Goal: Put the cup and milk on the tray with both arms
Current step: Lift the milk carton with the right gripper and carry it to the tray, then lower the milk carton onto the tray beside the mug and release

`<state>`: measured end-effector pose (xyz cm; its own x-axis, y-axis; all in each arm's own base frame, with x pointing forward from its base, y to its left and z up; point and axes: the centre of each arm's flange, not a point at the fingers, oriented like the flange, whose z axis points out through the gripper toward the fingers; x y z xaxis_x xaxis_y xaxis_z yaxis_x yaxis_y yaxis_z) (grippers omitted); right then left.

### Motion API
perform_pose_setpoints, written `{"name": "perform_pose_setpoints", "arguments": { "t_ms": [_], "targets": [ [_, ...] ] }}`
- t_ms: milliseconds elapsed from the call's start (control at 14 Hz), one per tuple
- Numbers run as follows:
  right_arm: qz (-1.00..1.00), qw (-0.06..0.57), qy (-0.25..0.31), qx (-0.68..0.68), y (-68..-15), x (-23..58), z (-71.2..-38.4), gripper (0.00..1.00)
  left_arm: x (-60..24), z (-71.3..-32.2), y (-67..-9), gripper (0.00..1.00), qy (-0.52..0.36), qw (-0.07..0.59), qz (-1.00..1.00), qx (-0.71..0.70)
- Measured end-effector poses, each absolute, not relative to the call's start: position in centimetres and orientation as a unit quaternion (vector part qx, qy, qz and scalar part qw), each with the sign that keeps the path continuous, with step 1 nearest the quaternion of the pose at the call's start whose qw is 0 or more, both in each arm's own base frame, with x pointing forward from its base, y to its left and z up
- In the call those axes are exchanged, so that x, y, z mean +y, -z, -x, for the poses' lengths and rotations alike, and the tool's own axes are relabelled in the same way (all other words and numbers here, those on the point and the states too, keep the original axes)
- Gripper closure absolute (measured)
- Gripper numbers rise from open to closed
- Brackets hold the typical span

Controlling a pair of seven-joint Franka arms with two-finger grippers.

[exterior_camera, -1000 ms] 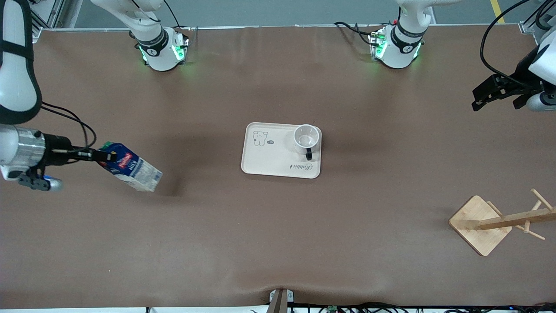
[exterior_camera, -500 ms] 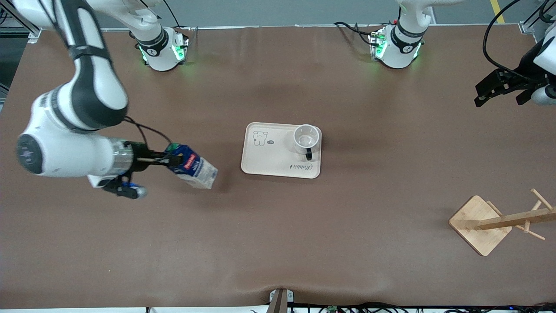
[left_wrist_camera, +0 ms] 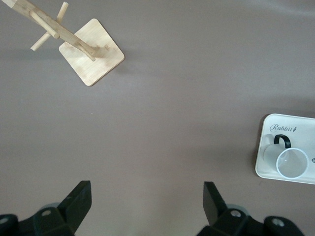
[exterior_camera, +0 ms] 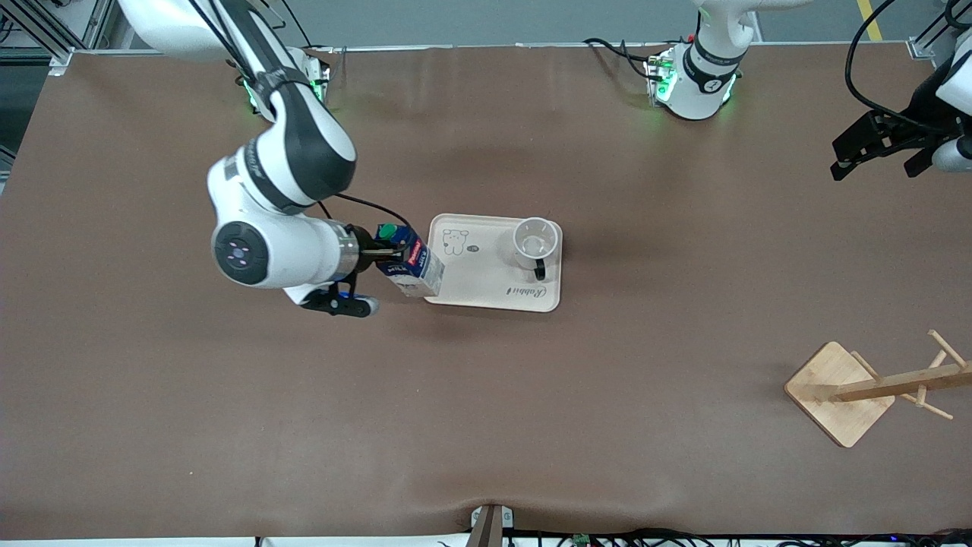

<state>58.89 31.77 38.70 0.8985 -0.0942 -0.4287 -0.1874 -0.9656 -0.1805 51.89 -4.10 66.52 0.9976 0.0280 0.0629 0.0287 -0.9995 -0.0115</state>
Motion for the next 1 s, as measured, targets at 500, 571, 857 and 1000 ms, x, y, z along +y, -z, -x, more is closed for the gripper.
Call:
{"name": "perform_pose_setpoints", "arguments": {
  "t_ms": [500, 571, 857, 1000],
  "targets": [
    [0.976, 0.081, -0.196, 0.048, -36.2, 34.6, -58.0, 0.44, -3.9, -51.6, -66.2, 0.0, 0.018, 0.007, 1.0, -0.017],
    [0.976, 0.077, -0.2, 0.048, -35.8, 34.8, -57.7, 0.44, -3.8, -51.6, -66.2, 0.0, 0.016, 0.007, 1.0, -0.018],
    [0.972, 0.06, -0.211, 0.087, -34.9, 36.1, -56.7, 0.44, -3.2, -51.6, -66.1, 0.0, 0.013, 0.007, 1.0, -0.024],
    [0.969, 0.063, -0.218, 0.093, -34.8, 37.2, -56.0, 0.44, -3.0, -51.5, -66.0, 0.0, 0.008, 0.008, 1.0, -0.026]
  ]
}}
